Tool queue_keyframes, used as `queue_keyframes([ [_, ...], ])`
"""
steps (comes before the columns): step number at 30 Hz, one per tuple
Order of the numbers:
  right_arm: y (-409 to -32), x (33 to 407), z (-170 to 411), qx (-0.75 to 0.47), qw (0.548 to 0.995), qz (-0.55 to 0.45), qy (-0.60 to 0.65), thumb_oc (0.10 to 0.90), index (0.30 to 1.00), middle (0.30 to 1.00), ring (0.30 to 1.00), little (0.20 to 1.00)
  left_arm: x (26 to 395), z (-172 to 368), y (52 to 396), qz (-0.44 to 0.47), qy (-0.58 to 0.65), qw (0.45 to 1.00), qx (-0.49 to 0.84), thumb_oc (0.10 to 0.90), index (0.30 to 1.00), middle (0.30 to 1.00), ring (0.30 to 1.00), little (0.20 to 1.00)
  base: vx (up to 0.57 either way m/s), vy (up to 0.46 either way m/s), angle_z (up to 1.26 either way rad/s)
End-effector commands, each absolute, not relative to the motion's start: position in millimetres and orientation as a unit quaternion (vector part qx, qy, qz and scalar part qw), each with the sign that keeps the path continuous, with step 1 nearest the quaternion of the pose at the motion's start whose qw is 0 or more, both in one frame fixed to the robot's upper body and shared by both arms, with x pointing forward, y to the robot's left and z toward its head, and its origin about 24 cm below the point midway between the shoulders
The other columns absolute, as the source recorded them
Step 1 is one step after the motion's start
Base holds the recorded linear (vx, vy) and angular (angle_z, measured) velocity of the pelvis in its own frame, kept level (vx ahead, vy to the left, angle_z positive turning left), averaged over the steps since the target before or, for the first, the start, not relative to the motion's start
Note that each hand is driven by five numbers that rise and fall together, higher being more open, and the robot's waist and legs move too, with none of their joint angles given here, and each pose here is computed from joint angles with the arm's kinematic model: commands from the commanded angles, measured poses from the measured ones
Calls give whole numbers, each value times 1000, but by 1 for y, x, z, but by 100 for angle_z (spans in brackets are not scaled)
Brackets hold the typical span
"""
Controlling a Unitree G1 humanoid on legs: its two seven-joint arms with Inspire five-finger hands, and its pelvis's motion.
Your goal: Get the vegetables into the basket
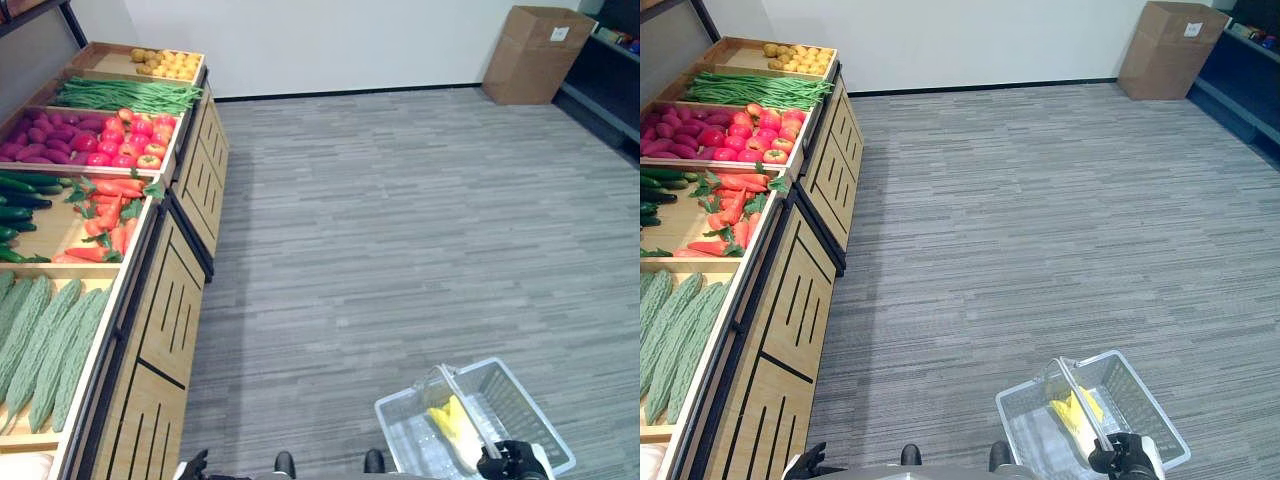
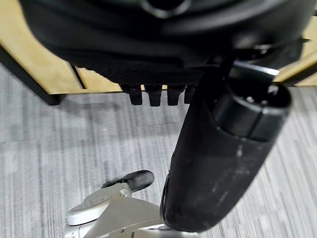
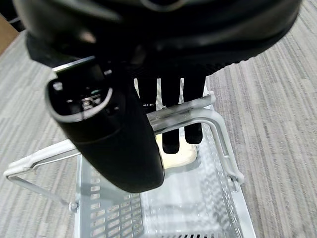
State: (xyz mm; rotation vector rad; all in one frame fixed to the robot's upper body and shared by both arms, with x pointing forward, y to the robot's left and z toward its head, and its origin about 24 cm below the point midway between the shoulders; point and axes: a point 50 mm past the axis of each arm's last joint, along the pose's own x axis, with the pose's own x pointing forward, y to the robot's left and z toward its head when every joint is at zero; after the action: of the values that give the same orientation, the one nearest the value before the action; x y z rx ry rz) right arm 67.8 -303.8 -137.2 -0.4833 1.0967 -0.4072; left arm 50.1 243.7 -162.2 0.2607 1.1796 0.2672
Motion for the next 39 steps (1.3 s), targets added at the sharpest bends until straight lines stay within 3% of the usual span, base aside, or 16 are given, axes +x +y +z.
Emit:
queue_keyframes([
  [1, -309, 108, -123, -226, 840, -220, 441, 400, 300, 300, 300, 300, 69, -159, 247, 117, 535, 820, 168, 900, 1000, 1000, 1000, 1000, 15, -36, 2],
  [17, -319, 118, -118, -257, 829, -219, 446, 400, 300, 300, 300, 300, 125, -145, 241, 132, 461, 862, 163, 900, 1000, 1000, 1000, 1000, -1, -83, 18],
  [28, -311, 127, -118, -258, 838, -202, 436, 400, 300, 300, 300, 300, 123, -145, 243, 108, 461, 859, 195, 900, 1000, 1000, 1000, 1000, 185, 182, -5],
  [39, -285, 175, -106, -241, 884, -168, 363, 400, 300, 300, 300, 300, 140, -133, 257, 97, 428, 868, 235, 900, 1000, 1000, 1000, 1000, 140, 220, -22],
])
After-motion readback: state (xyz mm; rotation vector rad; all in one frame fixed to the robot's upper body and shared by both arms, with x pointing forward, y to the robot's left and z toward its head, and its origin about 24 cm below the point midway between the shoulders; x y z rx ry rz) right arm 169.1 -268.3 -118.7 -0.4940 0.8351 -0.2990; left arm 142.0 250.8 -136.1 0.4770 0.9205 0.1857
